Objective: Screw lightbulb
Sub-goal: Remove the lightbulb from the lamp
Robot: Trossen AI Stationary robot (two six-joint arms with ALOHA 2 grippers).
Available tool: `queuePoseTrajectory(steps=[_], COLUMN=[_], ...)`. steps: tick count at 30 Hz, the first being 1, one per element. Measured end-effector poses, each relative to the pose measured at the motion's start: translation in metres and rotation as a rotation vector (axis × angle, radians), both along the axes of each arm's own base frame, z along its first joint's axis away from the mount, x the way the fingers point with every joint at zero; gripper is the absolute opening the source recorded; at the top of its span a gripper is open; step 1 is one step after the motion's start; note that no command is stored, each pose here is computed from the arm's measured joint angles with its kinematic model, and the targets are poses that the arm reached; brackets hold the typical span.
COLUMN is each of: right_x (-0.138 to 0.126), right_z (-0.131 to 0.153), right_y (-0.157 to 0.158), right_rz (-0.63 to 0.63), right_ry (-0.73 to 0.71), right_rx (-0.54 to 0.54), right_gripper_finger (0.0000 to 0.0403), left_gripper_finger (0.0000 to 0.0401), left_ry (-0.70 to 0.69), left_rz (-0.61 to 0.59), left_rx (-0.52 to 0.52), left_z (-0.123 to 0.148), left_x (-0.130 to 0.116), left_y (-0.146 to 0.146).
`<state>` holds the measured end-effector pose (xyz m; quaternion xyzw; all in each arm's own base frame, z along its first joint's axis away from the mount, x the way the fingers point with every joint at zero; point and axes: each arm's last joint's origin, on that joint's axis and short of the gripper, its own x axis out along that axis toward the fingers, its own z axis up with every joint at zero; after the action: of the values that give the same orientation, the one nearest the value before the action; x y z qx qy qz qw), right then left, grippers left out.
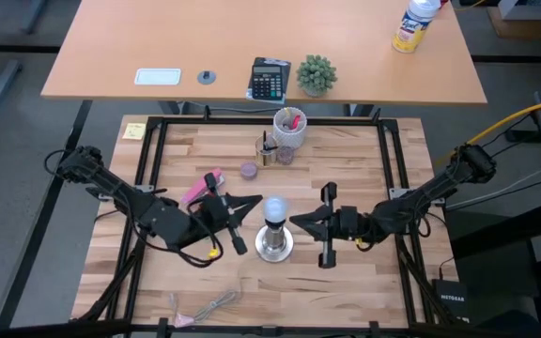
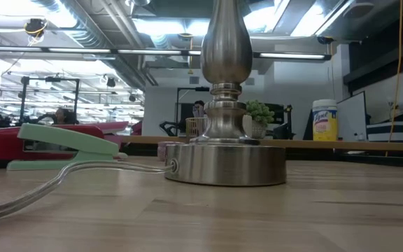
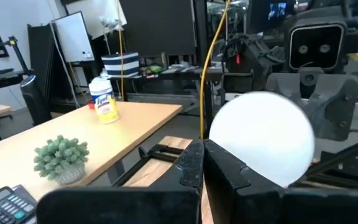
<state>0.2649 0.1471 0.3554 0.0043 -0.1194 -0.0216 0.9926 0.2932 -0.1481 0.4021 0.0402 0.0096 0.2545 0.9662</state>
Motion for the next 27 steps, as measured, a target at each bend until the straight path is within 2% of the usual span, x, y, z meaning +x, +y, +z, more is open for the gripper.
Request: queuePoseTrajectory(steps=[27], right_x=[0.009], right_z=[-0.004], right_y=[-0.013], right_rz=[-0.113], right_ry=[0.019], right_rx=[0.032], right_gripper_finger=[0.0014], left_gripper_finger=[0.0003], left_ry=[-0.004], left_rz=[-0.072], left_rx=[-0.023], left_z=[-0.001], left_x=[-0.005], left_y=[-0.010])
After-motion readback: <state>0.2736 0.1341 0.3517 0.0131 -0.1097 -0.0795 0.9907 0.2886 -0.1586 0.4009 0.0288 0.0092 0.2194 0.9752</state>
